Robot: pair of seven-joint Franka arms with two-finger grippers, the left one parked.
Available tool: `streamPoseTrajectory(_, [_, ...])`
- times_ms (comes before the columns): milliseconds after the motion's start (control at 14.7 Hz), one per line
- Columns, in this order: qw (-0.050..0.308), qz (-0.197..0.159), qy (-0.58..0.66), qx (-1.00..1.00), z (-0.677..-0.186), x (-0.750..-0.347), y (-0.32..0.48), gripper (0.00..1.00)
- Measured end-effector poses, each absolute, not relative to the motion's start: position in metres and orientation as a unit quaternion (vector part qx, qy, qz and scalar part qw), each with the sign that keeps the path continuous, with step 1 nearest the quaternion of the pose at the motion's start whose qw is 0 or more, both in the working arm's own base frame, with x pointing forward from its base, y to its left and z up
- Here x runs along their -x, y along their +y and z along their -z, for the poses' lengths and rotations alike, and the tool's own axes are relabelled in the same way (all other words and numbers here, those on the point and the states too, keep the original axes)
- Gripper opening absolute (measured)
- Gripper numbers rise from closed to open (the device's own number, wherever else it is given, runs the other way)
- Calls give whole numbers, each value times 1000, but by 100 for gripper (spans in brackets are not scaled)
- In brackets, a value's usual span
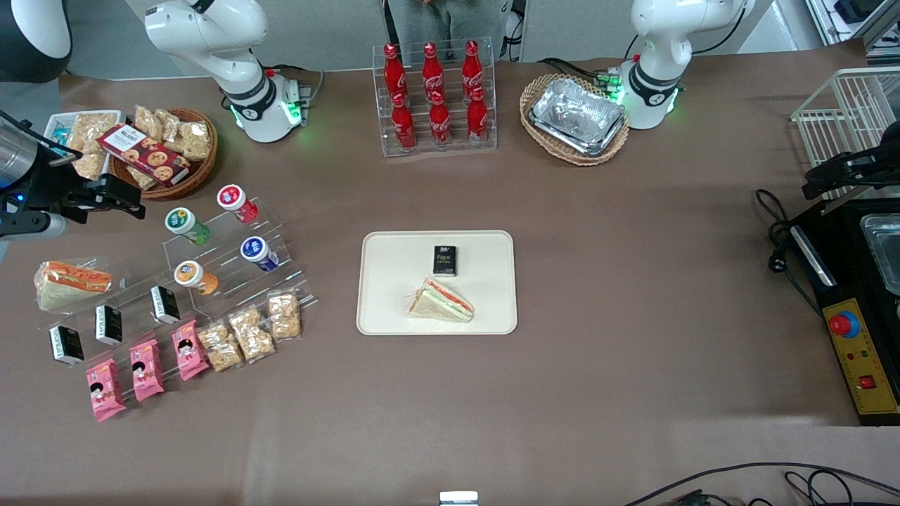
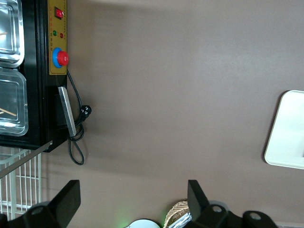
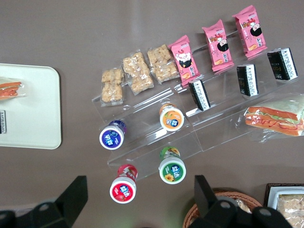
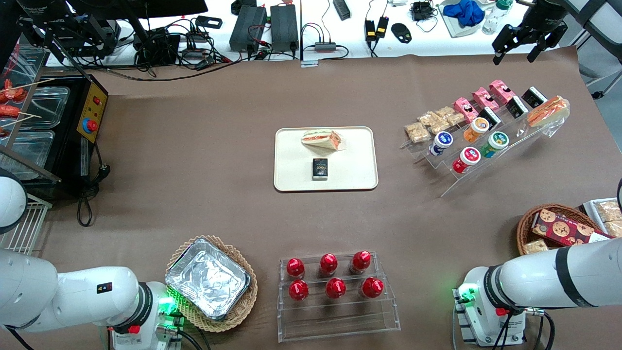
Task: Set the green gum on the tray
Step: 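Move the right gripper over the green-capped bottle on the acrylic stand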
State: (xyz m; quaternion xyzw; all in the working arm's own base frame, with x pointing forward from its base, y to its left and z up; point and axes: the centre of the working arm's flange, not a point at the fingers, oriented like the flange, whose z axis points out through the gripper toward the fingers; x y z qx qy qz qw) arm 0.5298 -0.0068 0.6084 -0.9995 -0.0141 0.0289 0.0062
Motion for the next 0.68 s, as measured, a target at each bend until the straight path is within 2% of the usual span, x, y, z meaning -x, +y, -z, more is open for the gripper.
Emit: streamPoseTrajectory(682, [7,-30,-32,999,-609,-529,-7,100])
